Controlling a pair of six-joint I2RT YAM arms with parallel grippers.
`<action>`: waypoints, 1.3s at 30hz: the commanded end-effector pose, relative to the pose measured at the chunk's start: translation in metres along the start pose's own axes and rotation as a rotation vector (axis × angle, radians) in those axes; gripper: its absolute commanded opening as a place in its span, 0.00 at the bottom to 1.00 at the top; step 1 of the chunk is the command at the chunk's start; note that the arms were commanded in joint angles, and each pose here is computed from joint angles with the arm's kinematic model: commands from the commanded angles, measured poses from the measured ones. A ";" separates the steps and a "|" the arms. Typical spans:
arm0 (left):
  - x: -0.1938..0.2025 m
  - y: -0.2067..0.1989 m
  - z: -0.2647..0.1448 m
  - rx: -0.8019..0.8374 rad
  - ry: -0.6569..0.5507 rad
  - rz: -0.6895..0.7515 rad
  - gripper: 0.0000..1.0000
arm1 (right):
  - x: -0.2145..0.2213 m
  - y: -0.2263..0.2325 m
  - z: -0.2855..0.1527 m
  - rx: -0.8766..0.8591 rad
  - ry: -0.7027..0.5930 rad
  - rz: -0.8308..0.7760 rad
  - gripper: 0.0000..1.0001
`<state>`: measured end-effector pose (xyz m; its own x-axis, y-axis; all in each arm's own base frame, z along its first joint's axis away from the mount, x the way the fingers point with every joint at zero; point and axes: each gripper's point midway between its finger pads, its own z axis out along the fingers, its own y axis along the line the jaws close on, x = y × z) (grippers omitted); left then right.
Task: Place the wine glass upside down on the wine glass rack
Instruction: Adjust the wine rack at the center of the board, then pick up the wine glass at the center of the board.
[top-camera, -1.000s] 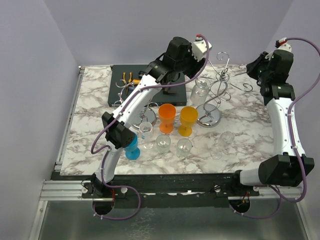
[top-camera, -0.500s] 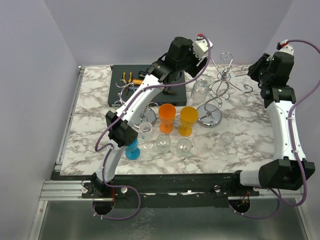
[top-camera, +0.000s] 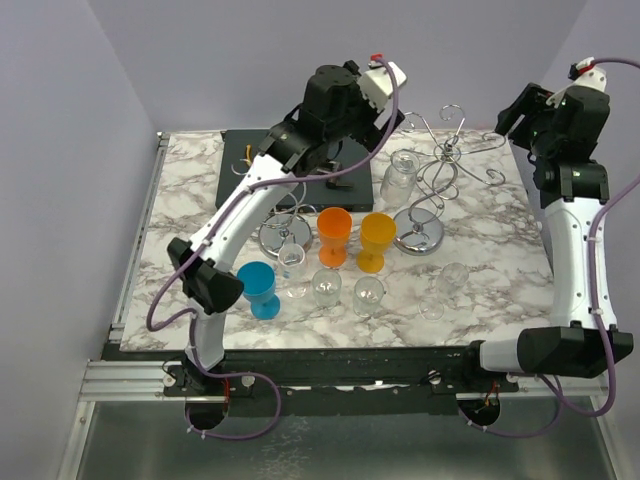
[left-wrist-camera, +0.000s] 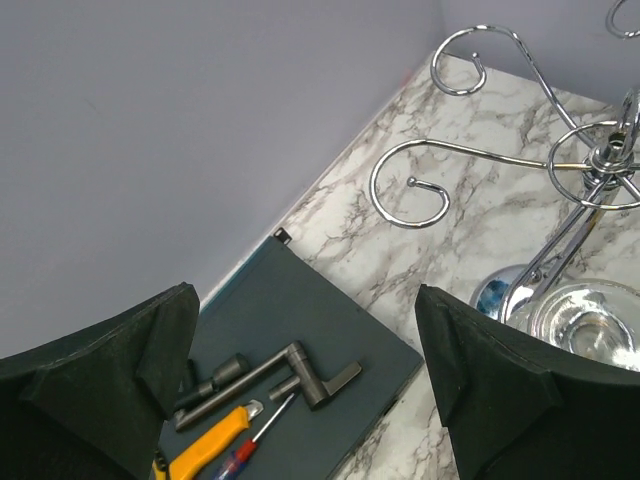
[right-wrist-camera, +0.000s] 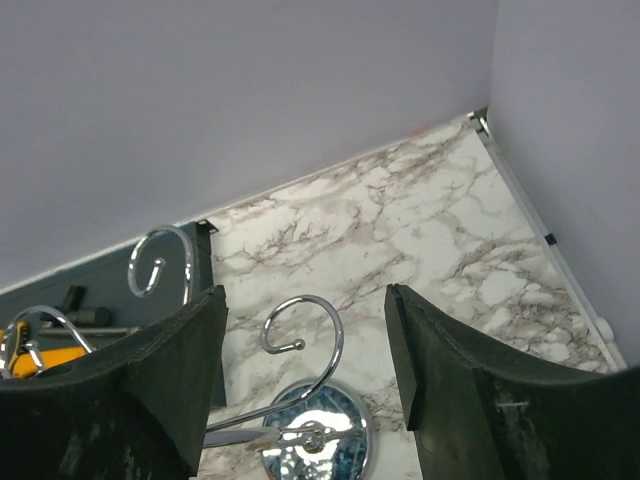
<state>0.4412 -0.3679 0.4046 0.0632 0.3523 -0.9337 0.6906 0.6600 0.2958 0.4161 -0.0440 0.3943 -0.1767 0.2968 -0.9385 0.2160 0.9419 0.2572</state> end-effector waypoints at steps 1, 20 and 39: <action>-0.028 0.031 -0.049 -0.113 -0.045 -0.034 0.99 | -0.025 0.007 -0.018 -0.013 -0.024 -0.028 0.72; 0.009 0.060 -0.180 -0.194 0.090 -0.296 0.99 | 0.081 0.170 -0.145 -0.391 0.322 -0.269 0.67; 0.025 0.054 -0.193 -0.166 0.125 -0.320 0.99 | 0.239 0.199 -0.191 -0.469 0.543 -0.547 0.61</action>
<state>0.3512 -0.1986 0.4315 -0.2287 0.2046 -0.9518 0.5251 0.8492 0.0564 0.2213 0.2434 0.2756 -0.6388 -0.2707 -0.7202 -0.4268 0.9035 0.0389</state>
